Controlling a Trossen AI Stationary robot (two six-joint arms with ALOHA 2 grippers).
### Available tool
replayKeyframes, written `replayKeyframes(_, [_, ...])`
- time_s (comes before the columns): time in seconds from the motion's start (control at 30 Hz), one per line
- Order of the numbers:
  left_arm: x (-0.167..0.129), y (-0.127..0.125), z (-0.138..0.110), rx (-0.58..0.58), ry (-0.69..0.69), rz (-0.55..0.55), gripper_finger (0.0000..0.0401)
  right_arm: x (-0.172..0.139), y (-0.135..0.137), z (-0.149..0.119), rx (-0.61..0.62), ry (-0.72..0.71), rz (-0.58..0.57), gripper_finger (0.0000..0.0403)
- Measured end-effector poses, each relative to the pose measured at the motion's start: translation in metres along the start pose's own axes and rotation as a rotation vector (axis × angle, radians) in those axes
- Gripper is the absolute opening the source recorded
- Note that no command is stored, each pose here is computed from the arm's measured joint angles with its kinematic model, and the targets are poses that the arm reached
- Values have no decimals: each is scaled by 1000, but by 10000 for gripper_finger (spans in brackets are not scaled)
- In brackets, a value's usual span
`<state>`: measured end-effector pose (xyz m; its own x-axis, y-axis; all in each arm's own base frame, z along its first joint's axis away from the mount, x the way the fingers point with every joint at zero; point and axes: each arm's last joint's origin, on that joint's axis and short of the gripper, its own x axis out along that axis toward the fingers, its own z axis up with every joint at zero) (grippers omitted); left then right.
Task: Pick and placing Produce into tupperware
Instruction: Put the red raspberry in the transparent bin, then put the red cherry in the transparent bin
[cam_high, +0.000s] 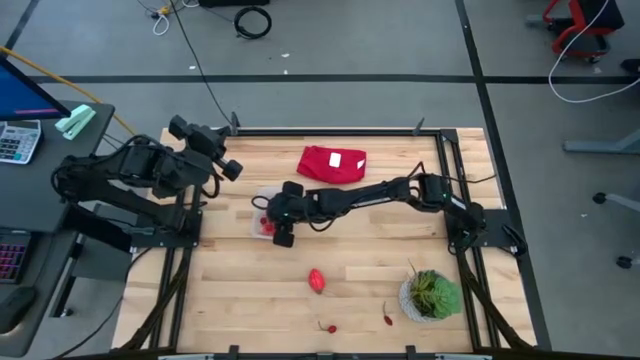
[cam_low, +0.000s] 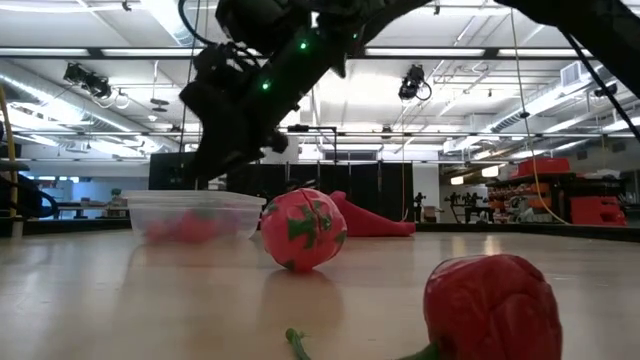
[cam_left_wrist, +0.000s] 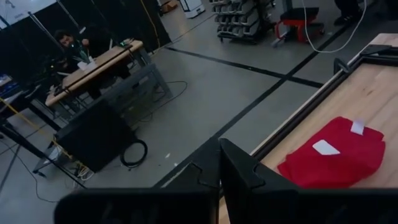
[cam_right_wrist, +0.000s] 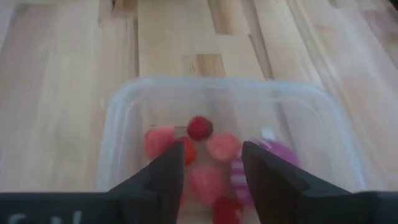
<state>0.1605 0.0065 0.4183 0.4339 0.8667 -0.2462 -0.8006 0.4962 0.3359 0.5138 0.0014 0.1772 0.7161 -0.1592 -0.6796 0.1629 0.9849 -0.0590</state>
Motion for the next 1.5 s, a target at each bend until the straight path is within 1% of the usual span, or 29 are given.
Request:
replayKeyframes(0.07, [0, 0, -1, -9, 1, 0, 14, -13, 1, 1, 41, 52, 12, 173])
replayKeyframes(0.13, [1, -2, -3, -7, 7, -7, 18, -31, 5, 3, 114, 120, 48, 171])
replayKeyframes(0.23, [1, -3, -4, -9, 21, -35, 22, -65, 20, 0, 164, 267, 106, 165])
replayKeyframes(0.37, [1, -6, -5, -70, 51, -119, 19, -113, 53, -13, 139, 455, 111, 156])
replayKeyframes(0.47, [1, -8, -6, -103, 80, -192, 13, -146, 89, -25, 133, 481, 87, 150])
replayKeyframes(0.57, [0, -9, -7, -109, 105, -243, 9, -170, 128, -49, 128, 490, 69, 147])
replayKeyframes(0.67, [1, -12, -8, -117, 116, -252, 9, -193, 162, -78, 152, 525, 77, 146])
replayKeyframes(0.77, [3, -16, -8, -123, 125, -252, 16, -214, 187, -105, 259, 569, 61, 148])
replayKeyframes(0.8, [3, -17, -8, -120, 127, -250, 18, -220, 193, -113, 306, 594, 56, 149])
replayKeyframes(0.87, [5, -21, -8, -109, 133, -248, 23, -229, 201, -126, 360, 641, 52, 152])
replayKeyframes(0.93, [7, -27, -8, -94, 142, -245, 24, -234, 205, -134, 380, 653, 44, 156])
replayKeyframes(1.0, [9, -31, -9, -82, 149, -243, 22, -232, 205, -142, 393, 663, 16, 159])
replayKeyframes(1.1, [13, -40, -9, -63, 159, -237, 15, -219, 199, -154, 422, 675, -59, 163])
replayKeyframes(1.2, [17, -48, -10, -36, 171, -234, 10, -204, 189, -166, 493, 701, -129, 162])
replayKeyframes(1.3, [20, -55, -11, -15, 182, -231, 11, -194, 178, -174, 573, 749, -174, 160])
replayKeyframes(1.37, [21, -58, -12, -5, 186, -227, 15, -191, 175, -175, 592, 776, -181, 159])
replayKeyframes(1.5, [23, -63, -13, 33, 190, -227, 22, -188, 175, -172, 631, 824, -127, 158])
